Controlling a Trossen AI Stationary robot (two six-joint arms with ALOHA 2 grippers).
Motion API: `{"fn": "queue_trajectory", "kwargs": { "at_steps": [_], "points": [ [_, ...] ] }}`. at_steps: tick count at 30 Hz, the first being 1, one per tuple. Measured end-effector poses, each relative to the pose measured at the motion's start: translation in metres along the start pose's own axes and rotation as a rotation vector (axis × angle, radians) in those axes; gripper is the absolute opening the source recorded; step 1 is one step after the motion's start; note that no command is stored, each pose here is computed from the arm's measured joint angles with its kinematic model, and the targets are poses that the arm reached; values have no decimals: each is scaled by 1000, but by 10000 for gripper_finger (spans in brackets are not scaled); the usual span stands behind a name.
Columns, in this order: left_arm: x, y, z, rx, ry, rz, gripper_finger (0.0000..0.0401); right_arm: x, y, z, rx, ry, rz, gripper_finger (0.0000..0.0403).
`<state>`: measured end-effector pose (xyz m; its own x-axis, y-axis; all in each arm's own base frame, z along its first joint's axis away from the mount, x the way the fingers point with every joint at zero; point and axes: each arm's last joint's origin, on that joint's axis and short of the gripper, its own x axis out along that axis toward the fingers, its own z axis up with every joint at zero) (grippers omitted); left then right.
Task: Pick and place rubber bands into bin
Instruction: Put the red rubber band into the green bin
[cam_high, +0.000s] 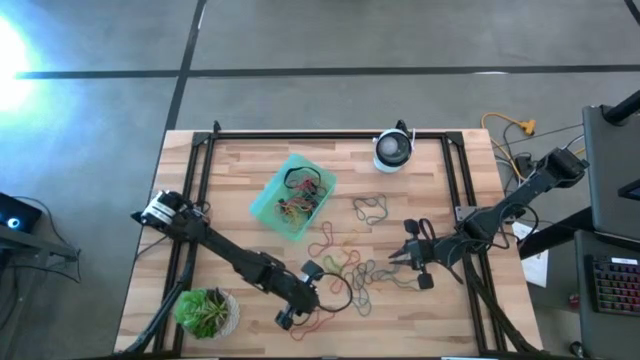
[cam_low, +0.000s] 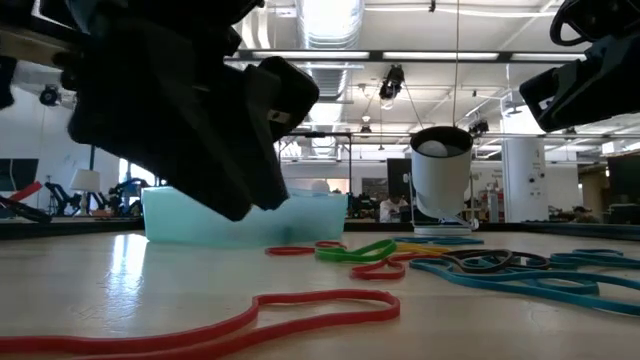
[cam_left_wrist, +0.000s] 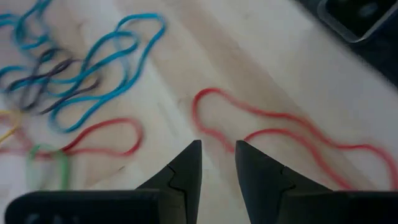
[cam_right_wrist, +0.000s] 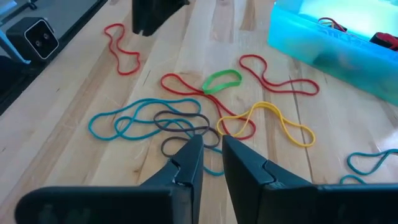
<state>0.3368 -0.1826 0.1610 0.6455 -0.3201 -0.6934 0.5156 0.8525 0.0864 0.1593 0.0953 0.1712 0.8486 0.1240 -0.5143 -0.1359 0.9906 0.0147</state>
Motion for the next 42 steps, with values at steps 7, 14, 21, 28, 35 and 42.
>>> {"fn": "queue_trajectory", "kwargs": {
  "at_steps": [7, 14, 21, 28, 35, 42],
  "points": [
    [7, -3, -4, -9, 4, -81, 82, 0, 0, 0, 1, 2, 0, 54],
    [14, -2, -6, -12, 17, -88, 82, 0, 0, -1, 10, 2, -1, 54],
    [14, 1, -4, -17, -1, -102, 82, 0, 0, -1, 10, 2, -1, 54],
    [15, 2, -3, 12, -16, -101, 82, 0, 0, -1, 10, 2, -1, 54],
    [36, 1, -13, 27, 0, -150, 82, 0, 0, -1, 13, 3, -1, 54],
    [42, 7, -15, 16, 2, -147, 82, 0, 0, -1, 12, 6, -2, 54]
  ]
}}
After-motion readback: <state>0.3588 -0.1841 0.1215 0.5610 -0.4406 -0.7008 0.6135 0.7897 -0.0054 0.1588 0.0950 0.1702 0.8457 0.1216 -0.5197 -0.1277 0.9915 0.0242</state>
